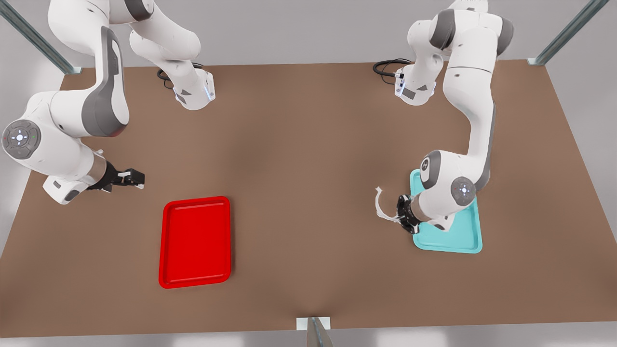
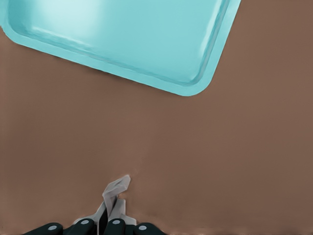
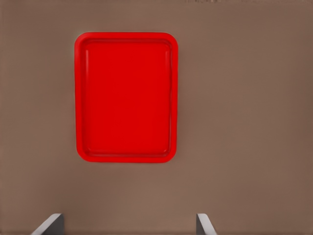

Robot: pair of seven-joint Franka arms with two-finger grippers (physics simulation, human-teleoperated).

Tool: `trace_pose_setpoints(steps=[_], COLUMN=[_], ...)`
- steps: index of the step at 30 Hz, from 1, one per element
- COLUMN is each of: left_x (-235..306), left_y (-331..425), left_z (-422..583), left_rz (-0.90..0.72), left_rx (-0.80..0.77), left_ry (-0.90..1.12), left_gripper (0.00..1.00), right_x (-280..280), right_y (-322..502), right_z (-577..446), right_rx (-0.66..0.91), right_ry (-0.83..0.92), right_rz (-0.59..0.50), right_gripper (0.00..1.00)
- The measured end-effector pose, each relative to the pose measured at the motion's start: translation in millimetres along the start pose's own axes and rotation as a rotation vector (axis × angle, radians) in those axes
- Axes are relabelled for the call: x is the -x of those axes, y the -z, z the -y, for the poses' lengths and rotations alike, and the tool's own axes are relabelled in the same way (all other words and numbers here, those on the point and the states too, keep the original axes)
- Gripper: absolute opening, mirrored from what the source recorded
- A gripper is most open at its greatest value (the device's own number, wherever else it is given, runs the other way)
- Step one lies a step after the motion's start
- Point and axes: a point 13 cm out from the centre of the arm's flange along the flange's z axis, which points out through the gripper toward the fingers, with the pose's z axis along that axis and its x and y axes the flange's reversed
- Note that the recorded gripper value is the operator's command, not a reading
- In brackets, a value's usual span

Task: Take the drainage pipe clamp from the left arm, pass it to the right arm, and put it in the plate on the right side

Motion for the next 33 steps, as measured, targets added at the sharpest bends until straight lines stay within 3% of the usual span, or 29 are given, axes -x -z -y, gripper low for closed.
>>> trace_pose_setpoints(steps=[6, 12, 20, 33], left_x=[-155.1, -247.8, -295.0, -316.8], left_y=[-38.0, -25.0, -34.0, -30.6], left_z=[-82.9, -132.7, -147.0, -142.3], left_rz=[-0.049, -0.110, -0.172, -0.234], left_rx=[0.068, 0.044, 0.031, 0.001], left_ry=[0.113, 0.287, 0.574, 0.559], left_gripper=[0.21, 0.21, 0.21, 0.21], right_x=[5.5, 32.7, 39.5, -6.5], right_y=[-5.1, -28.9, -57.4, -95.3], right_z=[-0.8, -71.7, -180.2, -323.0], right_rx=[0.010, 0.061, 0.079, 0.137], right_ry=[0.001, 0.109, 0.257, 0.321], right_rz=[-0.002, -0.015, -0.011, -0.093], right_gripper=[1.00, 1.00, 1.00, 1.00])
